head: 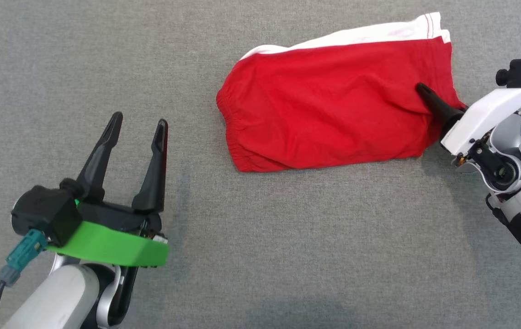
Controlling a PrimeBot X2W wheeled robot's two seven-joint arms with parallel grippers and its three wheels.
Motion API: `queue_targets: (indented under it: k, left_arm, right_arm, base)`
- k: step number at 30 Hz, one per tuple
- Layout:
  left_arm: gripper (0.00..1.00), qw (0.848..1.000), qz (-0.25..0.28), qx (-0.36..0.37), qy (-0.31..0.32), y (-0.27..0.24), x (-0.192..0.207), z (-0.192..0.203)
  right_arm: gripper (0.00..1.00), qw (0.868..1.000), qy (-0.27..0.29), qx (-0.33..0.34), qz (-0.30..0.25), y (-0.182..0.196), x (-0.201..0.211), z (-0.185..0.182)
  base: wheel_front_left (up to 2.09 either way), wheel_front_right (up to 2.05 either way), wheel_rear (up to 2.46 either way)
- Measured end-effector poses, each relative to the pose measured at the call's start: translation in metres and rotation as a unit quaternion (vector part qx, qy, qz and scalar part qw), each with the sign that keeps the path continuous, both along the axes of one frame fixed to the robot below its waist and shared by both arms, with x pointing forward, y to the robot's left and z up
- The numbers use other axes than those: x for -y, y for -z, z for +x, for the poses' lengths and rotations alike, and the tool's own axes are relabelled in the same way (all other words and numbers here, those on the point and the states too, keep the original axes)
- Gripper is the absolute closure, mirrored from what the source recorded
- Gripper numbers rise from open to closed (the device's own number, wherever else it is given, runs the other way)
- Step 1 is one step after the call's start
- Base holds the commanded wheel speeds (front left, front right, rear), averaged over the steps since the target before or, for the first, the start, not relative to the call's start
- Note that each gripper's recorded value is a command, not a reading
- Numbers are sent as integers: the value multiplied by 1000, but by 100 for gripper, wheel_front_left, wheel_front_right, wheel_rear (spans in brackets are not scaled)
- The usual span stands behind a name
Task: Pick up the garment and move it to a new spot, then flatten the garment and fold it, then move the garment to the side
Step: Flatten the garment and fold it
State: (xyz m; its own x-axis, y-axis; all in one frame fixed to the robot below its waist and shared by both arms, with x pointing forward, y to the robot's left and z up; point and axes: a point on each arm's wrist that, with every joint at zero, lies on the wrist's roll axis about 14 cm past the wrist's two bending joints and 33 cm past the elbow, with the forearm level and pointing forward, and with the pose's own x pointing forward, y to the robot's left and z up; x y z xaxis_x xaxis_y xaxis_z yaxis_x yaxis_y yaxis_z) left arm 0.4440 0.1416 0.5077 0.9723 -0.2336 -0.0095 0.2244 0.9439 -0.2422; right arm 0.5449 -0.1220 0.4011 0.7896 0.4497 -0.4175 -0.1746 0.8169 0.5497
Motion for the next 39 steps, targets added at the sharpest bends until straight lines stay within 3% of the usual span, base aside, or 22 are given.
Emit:
queue_targets:
  k: [5,10,13,16,19,23,29,33,34,35,39]
  left_arm:
    - [0,1000,13,0,-18,0,-12,-25]
    - [0,999,12,-8,-34,2,-18,-50]
    - [0,999,1,-7,-43,0,-20,-63]
    - [0,999,-7,-5,-52,-3,-22,-71]
    - [0,999,-12,-1,-46,-6,-19,-76]
    - [0,1000,-11,-4,-29,-2,-11,-76]
    - [0,1000,-5,5,-16,-6,-7,-67]
    - [0,1000,-3,3,-19,-4,-8,-66]
    - [0,1000,-4,3,-20,-4,-8,-65]
    - [0,1000,-4,2,-22,-3,-9,-65]
    - [0,1000,-2,-1,-22,-1,-10,-65]
  right_arm:
    - [100,999,47,-9,19,-14,36,-4]
    - [100,994,110,-11,-23,-25,111,-21]
    - [100,991,124,21,-42,-47,131,-24]
    - [100,993,78,81,-45,-81,101,-17]
    - [100,992,-20,121,-40,-102,30,-23]
    - [100,986,-109,124,-34,-99,-45,-38]
    - [100,981,-158,87,-70,-59,-98,-50]
    - [99,980,-166,84,-73,-53,-116,-50]
    - [62,980,-167,84,-68,-53,-122,-49]
    - [0,980,-166,87,-64,-54,-127,-49]
    - [0,979,-170,98,-52,-61,-146,-53]
  base:
    - [0,0,0]
    - [0,0,0]
    - [0,0,0]
    - [0,0,0]
    - [0,0,0]
    - [0,0,0]
    - [0,0,0]
    - [0,0,0]
    - [0,0,0]
    - [0,0,0]
    - [0,0,0]
